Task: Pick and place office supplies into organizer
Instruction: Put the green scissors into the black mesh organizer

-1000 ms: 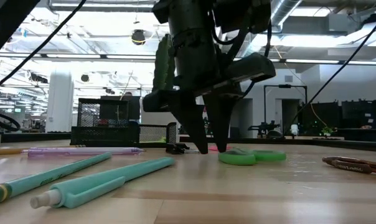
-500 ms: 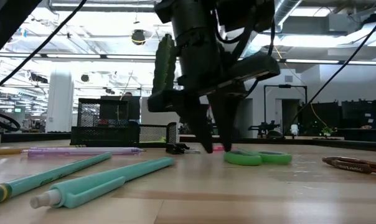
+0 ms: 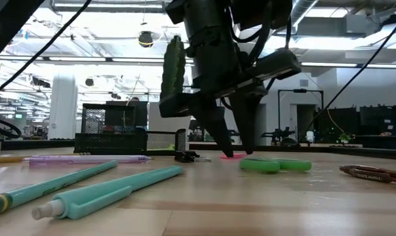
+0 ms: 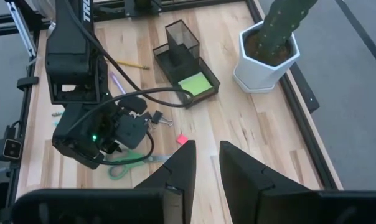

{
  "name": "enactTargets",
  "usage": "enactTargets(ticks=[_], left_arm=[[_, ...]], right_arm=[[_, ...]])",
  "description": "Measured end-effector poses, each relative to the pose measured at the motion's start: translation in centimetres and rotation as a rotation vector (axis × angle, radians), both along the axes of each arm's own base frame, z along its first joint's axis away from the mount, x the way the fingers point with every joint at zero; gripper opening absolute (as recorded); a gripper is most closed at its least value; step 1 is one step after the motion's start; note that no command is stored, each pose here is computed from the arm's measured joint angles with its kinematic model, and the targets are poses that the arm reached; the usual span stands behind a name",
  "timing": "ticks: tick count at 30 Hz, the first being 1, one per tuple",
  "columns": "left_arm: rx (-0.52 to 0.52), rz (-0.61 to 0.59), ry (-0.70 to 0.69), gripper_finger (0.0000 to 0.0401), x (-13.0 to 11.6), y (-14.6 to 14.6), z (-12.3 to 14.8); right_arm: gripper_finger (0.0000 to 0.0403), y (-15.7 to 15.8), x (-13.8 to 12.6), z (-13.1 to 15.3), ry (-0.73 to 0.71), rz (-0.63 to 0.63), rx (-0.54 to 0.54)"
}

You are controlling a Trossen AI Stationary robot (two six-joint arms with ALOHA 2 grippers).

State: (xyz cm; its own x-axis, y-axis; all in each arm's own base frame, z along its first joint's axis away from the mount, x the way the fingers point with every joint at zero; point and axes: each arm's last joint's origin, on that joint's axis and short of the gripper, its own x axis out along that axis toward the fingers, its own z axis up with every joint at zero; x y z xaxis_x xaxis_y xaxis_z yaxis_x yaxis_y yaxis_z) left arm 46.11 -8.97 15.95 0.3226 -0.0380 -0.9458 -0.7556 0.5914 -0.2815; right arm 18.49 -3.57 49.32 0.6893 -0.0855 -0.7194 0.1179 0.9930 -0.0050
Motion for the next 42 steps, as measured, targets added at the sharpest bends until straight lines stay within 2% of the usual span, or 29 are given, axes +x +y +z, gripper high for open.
enactTargets(ticks=[7, 13, 20, 23, 27, 30, 32, 35, 38, 40, 41, 42], left_arm=[[0.038, 0.018, 0.000, 0.0114, 0.1, 0.3, -0.2], [-0.043, 0.001, 0.022, 0.0114, 0.9, 0.0, -2.7], [-0.010, -0.041, 0.072, 0.0111, 0.4, -0.1, -3.0], [-0.005, -0.090, 0.086, 0.0089, 0.4, 0.2, -3.1], [-0.010, -0.143, 0.093, 0.0023, 0.4, 0.8, -3.2], [-0.009, -0.192, 0.086, 0.0014, 0.4, 1.3, -2.6], [0.005, -0.244, 0.094, 0.0012, 0.4, 1.4, -1.5], [0.072, -0.337, 0.255, 0.0006, -0.8, 1.8, 0.4], [0.184, -0.422, 0.311, 0.0004, -1.6, 2.2, 4.9], [0.269, -0.472, 0.430, 0.0004, -3.0, 2.9, 7.9], [0.309, -0.493, 0.450, 0.0003, -3.3, 3.1, 8.9], [0.343, -0.520, 0.396, 0.0003, -2.8, 3.4, 9.6]], right_arm=[[0.0064, 0.0, 0.0, 0.0, 0.000, 0.000, 0.000], [0.0064, 0.0, 0.0, 0.0, 0.003, 0.001, 0.000], [0.0064, 0.0, 0.0, 0.0, 0.007, 0.014, -0.013], [0.0064, 0.0, 0.0, 0.0, 0.008, 0.018, -0.017], [0.0064, 0.0, 0.0, 0.0, 0.008, 0.018, -0.017], [0.0064, 0.0, -0.1, -0.1, 0.013, 0.018, -0.016], [0.0064, 0.0, -0.2, -0.2, 0.030, 0.019, -0.012], [0.0064, 0.1, -0.3, -0.5, 0.066, 0.019, -0.005], [0.0064, 0.0, -0.2, -0.7, 0.089, 0.019, 0.000], [0.0064, 0.0, 0.0, -0.7, 0.092, 0.019, 0.001], [0.0064, 0.0, 0.1, -0.8, 0.093, 0.019, 0.001], [0.0064, -0.1, 0.3, -0.8, 0.097, 0.019, 0.002]])
